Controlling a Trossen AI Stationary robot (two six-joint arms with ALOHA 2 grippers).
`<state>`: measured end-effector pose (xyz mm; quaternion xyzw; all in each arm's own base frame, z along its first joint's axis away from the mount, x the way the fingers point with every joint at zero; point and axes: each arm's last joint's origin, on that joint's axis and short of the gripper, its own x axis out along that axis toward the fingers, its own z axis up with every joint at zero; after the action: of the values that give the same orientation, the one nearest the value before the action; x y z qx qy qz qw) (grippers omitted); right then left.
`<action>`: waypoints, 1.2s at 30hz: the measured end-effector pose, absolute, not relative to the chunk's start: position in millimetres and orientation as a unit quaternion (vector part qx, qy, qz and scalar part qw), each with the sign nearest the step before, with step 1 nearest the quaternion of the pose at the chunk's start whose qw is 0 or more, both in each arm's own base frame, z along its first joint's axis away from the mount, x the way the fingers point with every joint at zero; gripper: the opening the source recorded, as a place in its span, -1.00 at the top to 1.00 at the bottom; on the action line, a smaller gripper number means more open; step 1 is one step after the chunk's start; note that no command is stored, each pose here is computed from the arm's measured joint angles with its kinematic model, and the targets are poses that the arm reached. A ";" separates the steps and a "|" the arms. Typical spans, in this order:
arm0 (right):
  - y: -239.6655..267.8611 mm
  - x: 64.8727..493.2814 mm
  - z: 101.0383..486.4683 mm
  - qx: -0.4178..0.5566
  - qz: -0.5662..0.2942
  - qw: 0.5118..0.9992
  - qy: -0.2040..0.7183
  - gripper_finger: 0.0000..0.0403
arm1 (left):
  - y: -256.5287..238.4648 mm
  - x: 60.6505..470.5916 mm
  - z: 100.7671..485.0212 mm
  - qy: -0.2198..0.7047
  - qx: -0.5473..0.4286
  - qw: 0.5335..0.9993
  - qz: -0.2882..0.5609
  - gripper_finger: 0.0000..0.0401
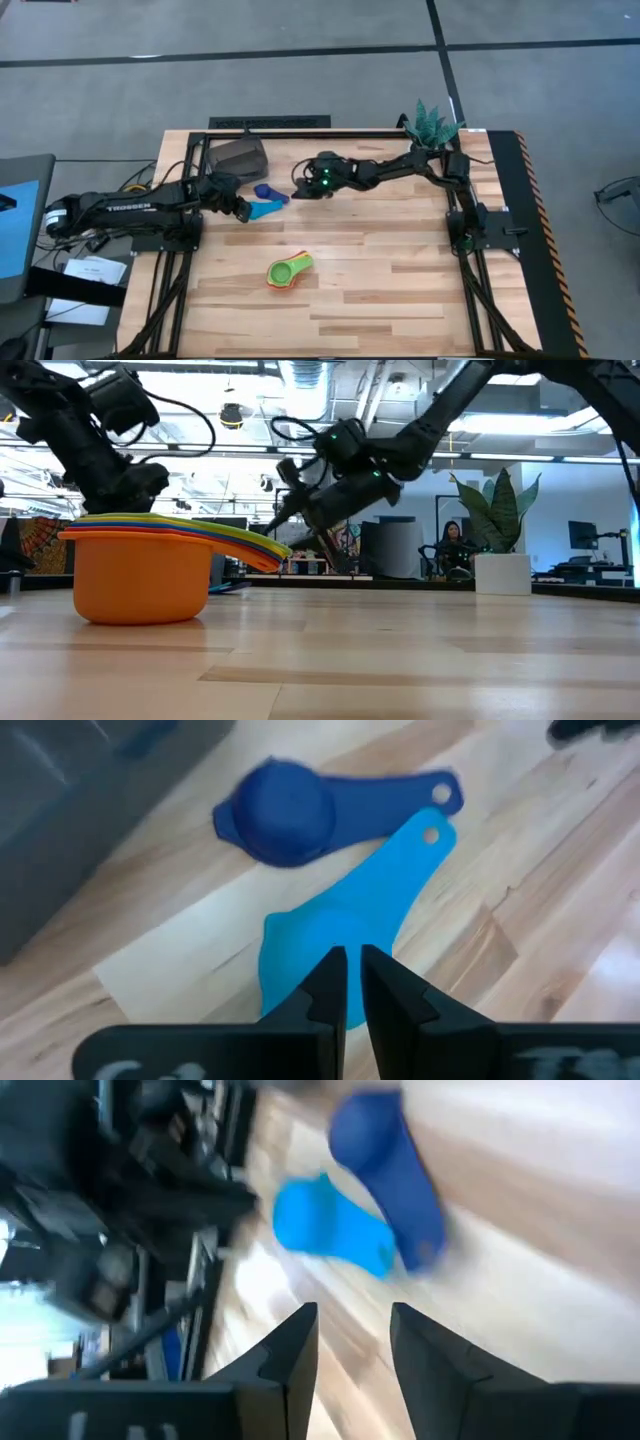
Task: Nest measuring cups in basket
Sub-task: Stack the light blue measuring cup on top of the green measuring cup
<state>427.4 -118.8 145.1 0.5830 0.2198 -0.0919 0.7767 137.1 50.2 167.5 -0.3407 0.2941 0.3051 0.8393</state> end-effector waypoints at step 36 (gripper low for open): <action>-137.0 487.2 110.1 0.584 -0.143 0.743 0.294 0.32 | 52.5 147.6 153.0 0.344 -0.336 0.827 0.292 0.90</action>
<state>487.2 -137.0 110.1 0.5845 0.2941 -0.1432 0.7426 147.6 52.5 153.0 -0.3365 0.3439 0.2921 0.8266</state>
